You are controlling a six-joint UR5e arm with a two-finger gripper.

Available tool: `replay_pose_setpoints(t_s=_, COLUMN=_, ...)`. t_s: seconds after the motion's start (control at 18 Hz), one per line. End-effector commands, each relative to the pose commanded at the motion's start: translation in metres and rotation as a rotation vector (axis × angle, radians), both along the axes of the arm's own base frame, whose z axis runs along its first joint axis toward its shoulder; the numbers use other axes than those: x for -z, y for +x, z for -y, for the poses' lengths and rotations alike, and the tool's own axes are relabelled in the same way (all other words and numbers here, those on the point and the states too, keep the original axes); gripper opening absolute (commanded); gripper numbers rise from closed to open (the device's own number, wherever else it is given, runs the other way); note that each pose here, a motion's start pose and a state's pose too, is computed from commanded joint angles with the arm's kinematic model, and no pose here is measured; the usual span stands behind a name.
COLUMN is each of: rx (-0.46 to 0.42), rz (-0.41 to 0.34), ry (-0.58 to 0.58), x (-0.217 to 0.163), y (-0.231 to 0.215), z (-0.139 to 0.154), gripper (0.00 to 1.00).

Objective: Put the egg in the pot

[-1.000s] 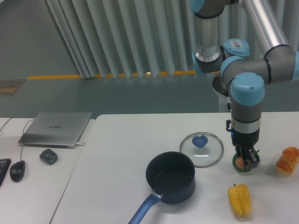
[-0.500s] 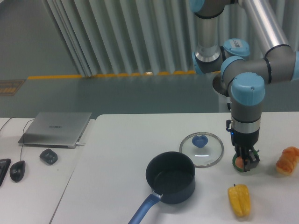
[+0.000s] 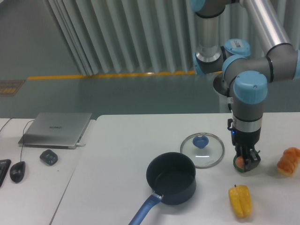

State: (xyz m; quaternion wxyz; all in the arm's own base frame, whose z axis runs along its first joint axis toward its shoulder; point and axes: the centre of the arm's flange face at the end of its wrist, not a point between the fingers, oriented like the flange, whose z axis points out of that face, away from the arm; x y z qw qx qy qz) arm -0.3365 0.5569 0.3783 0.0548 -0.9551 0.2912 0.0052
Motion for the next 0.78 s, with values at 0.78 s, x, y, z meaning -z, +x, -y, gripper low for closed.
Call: replay_pose_setpoints(t_s=0.78, rx=-0.205, rz=0.052, ry=0.047, x=-0.012, y=0.106, z=-0.059, gripper=0.44)
